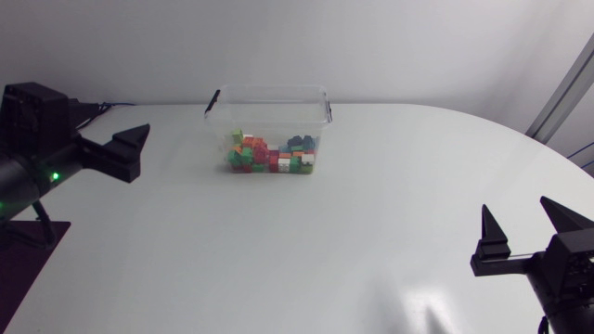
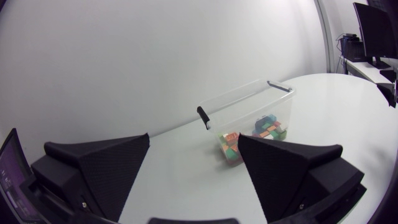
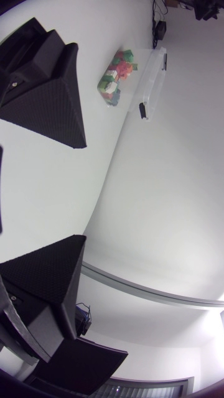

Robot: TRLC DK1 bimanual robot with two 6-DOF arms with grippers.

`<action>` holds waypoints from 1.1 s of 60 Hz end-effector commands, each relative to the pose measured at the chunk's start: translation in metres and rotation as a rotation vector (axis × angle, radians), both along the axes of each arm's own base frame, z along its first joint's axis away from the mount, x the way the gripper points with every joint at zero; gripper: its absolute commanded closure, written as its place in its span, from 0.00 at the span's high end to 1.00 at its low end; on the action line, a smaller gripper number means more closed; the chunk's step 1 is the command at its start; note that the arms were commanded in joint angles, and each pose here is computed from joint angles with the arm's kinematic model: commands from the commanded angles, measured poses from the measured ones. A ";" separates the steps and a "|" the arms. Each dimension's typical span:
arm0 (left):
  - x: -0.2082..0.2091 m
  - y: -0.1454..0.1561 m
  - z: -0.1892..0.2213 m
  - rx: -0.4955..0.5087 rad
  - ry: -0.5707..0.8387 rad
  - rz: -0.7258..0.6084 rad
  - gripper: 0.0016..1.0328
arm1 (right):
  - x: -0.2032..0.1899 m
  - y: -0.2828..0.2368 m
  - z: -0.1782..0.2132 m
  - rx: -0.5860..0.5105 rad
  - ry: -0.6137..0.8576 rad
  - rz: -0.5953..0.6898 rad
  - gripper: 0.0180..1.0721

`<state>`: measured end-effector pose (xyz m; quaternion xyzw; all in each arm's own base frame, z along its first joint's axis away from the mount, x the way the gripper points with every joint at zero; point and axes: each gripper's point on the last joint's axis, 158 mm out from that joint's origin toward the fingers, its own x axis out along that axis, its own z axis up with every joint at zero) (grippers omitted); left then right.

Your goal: Place the duplo bricks in the container

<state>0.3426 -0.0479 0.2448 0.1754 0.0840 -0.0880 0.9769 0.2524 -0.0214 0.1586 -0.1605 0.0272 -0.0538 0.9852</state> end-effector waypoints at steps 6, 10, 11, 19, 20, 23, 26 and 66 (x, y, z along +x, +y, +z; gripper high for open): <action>-0.023 0.009 -0.013 0.010 -0.034 0.016 0.94 | -0.001 0.000 0.001 0.027 0.002 -0.007 0.95; -0.031 0.013 -0.017 0.007 -0.046 0.027 0.94 | -0.001 0.000 -0.001 0.028 0.011 -0.005 0.95; -0.034 0.015 -0.021 0.005 -0.046 0.032 0.94 | -0.001 0.000 -0.002 0.030 0.012 -0.005 0.95; -0.048 0.017 -0.032 0.001 -0.063 0.036 0.94 | -0.001 0.002 -0.002 0.038 0.013 0.003 0.95; -0.049 0.018 -0.033 -0.004 -0.063 0.038 0.94 | -0.001 0.002 -0.002 0.042 0.013 0.004 0.95; -0.052 0.019 -0.035 -0.023 -0.065 0.046 0.94 | -0.001 0.003 -0.003 0.057 0.011 0.009 0.95; -0.056 0.021 -0.038 -0.042 -0.066 0.054 0.93 | -0.001 0.004 -0.003 0.073 0.010 0.013 0.95; -0.085 0.040 -0.082 -0.288 -0.096 0.150 0.89 | 0.002 0.016 -0.008 0.274 0.000 0.074 0.95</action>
